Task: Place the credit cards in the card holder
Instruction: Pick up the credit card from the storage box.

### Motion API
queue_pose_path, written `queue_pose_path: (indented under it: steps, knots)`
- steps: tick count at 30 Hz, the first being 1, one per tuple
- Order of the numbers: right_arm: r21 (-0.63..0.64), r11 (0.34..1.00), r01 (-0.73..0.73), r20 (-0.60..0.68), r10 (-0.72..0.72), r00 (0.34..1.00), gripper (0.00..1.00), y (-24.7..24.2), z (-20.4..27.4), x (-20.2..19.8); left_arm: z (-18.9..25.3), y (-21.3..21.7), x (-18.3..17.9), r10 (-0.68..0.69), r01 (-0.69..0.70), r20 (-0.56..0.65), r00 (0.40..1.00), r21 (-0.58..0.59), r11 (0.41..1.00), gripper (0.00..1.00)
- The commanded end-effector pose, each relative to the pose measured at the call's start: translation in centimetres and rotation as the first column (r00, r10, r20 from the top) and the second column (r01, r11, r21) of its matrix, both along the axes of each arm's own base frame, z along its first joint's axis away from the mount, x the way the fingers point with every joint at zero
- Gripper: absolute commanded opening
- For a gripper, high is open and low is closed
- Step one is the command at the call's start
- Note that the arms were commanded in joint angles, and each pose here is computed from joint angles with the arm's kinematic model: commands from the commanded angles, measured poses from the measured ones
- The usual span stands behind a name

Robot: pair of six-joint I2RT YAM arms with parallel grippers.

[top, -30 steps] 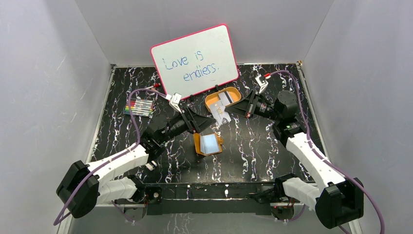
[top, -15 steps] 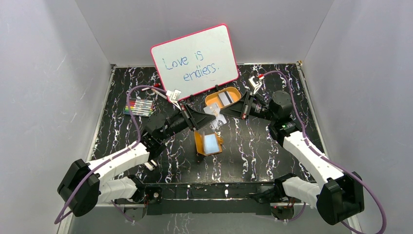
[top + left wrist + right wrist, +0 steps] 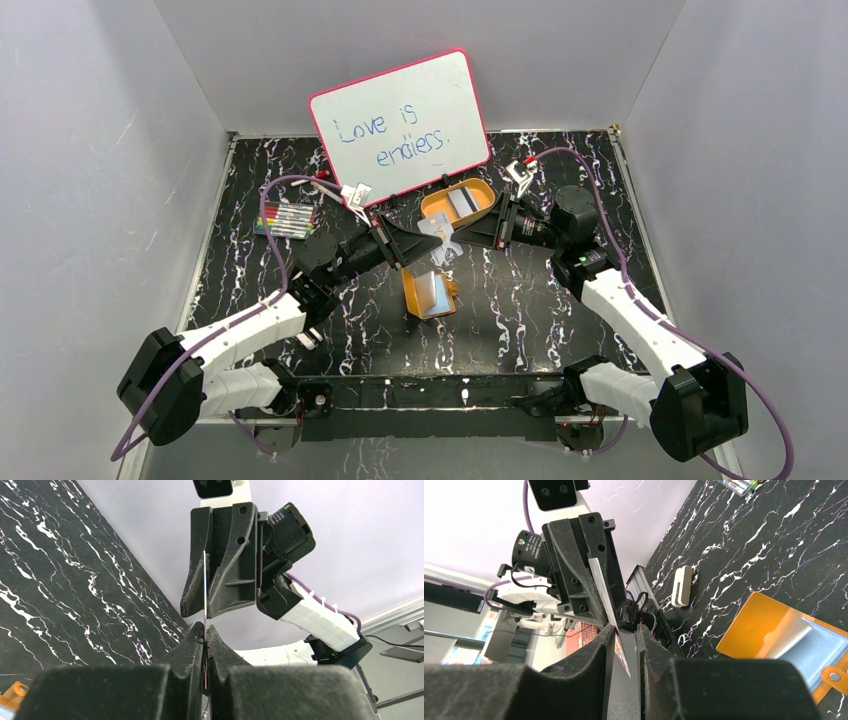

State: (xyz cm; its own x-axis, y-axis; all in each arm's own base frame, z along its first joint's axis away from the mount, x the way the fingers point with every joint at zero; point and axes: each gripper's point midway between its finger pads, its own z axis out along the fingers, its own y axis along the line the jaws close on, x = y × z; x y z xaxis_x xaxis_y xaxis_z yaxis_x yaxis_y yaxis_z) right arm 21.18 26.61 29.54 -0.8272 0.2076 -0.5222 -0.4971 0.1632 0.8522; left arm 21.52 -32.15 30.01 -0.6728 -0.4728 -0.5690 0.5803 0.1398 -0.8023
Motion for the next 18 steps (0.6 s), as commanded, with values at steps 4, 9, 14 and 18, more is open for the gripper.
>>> queue_pose_path:
  steps: [4,9,14,18]
  knots:
    - [0.018,0.996,-0.083,0.101,0.081,0.992,0.28,0.1,2.5,-1.5,2.7,0.3,-1.4,-0.051,0.055,0.086,0.995,-0.055,0.997,0.0]
    - [0.032,0.992,-0.122,0.123,0.118,0.985,0.13,0.1,3.2,-2.2,2.6,0.2,-1.4,-0.063,0.067,0.077,0.995,-0.059,0.996,0.0]
    - [0.044,0.986,-0.158,0.156,0.149,0.976,0.0,0.0,4.0,-3.0,2.3,-0.4,-1.4,-0.094,0.097,0.07,0.993,-0.047,0.994,0.0]
    - [0.028,0.996,-0.09,0.201,0.083,0.976,0.0,-0.4,4.3,-2.5,1.2,-0.2,-1.3,-0.092,0.093,0.048,0.995,-0.015,0.996,0.38]
